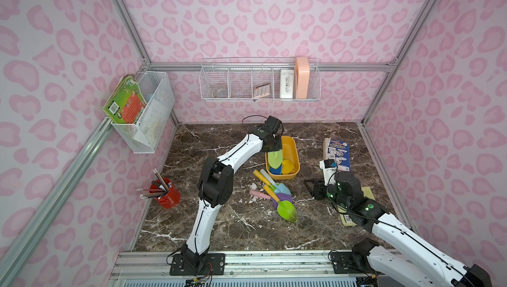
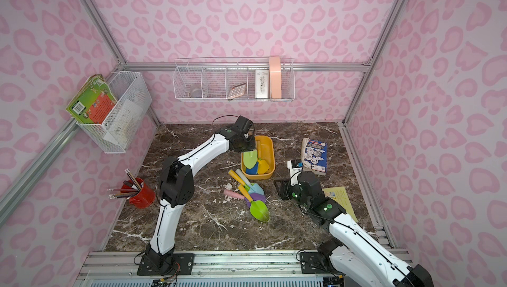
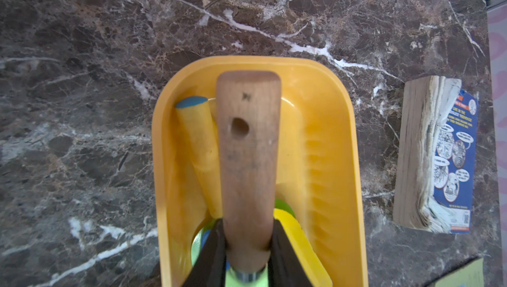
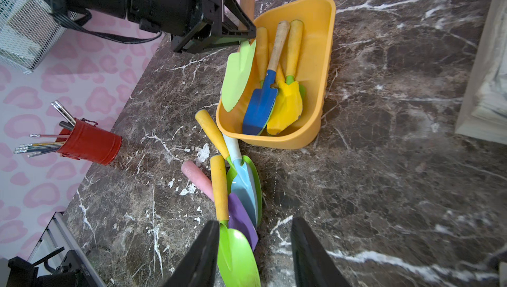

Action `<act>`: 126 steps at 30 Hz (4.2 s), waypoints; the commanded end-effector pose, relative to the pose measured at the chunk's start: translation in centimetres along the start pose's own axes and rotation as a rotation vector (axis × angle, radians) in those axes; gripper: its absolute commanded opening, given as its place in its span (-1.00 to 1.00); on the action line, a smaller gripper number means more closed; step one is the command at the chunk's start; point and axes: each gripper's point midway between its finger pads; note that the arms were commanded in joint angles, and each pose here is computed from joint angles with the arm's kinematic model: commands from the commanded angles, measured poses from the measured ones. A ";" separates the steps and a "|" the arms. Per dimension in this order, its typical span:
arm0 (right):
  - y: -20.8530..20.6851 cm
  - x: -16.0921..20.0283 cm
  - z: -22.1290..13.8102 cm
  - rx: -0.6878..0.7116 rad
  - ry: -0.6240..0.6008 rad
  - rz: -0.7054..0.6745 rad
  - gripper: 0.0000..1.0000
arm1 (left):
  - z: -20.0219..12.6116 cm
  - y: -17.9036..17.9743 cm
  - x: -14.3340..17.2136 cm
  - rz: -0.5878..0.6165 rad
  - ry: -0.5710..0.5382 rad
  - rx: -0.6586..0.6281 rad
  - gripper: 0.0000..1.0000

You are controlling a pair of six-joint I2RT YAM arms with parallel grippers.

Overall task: Put the shovel into the storage box
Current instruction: Place the shovel in the storage box, then pick up the shovel from the center of the board.

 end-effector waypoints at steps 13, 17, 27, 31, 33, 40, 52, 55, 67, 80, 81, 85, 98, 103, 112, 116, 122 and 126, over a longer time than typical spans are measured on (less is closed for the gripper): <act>-0.3 0.0 0.6 -0.009 0.016 0.019 -0.08 | 2.6 1.5 1.7 0.055 0.017 -0.135 -0.90; -0.2 0.1 0.6 -0.011 0.017 0.020 -0.08 | 3.0 1.8 2.2 0.058 0.022 -0.145 -0.83; -0.3 0.1 0.6 -0.014 0.015 0.029 -0.08 | 1.6 0.7 1.5 0.055 0.003 -0.101 -0.34; -0.1 0.0 0.5 -0.020 0.015 0.031 -0.08 | -0.2 0.2 0.6 0.063 -0.023 -0.092 -0.28; 0.1 -0.1 0.4 -0.024 0.008 0.030 -0.08 | -1.2 -0.3 0.2 0.075 -0.038 -0.079 -0.28; 0.4 -0.8 0.1 -0.020 -0.003 0.010 -0.04 | -5.3 -3.3 0.4 0.139 -0.048 0.029 -0.26; 1.4 -1.9 0.8 -0.033 -0.006 -0.033 -0.01 | -13.4 -2.3 5.1 0.173 -0.083 0.120 -0.13; 1.7 -1.9 1.2 -0.043 0.005 -0.040 -0.01 | -15.3 -1.3 5.9 0.182 -0.112 0.106 -0.04; 4.5 -0.9 4.5 -0.064 0.082 -0.133 -0.01 | -18.8 4.9 12.9 0.106 -0.064 -0.040 0.07; 7.2 4.7 10.4 -0.053 0.297 -0.277 -0.03 | -20.1 9.9 19.3 -0.024 -0.040 -0.143 0.07; 7.1 5.3 10.7 -0.034 0.319 -0.293 -0.03 | -20.2 10.2 19.5 -0.030 -0.041 -0.149 0.07; 5.8 8.1 12.2 0.071 0.386 -0.373 -0.19 | -19.9 10.5 19.9 -0.043 -0.034 -0.159 0.08; 3.1 11.2 14.0 0.327 0.406 -0.557 -0.19 | -18.9 10.6 20.2 -0.050 -0.005 -0.168 0.06; 2.7 11.6 14.1 0.353 0.403 -0.578 -0.13 | -18.8 10.8 20.3 -0.055 -0.006 -0.167 0.05; 2.0 12.4 14.3 0.373 0.414 -0.586 -0.14 | -18.4 10.5 20.2 -0.065 0.000 -0.154 0.05; 1.7 12.8 14.6 0.376 0.424 -0.588 -0.15 | -18.4 10.6 20.1 -0.068 -0.004 -0.154 0.05; 1.9 12.6 14.6 0.370 0.416 -0.587 -0.25 | -18.4 10.7 20.3 -0.072 -0.002 -0.157 0.04; 2.1 12.4 14.4 0.364 0.408 -0.582 -0.31 | -18.4 10.6 20.2 -0.071 0.001 -0.154 0.04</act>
Point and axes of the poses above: each gripper's point midway between its finger pads, its own z axis out along the fingers, its own y axis along the line the jaws close on, x = y × z, and after that the axes turned 12 degrees about z, right-handed
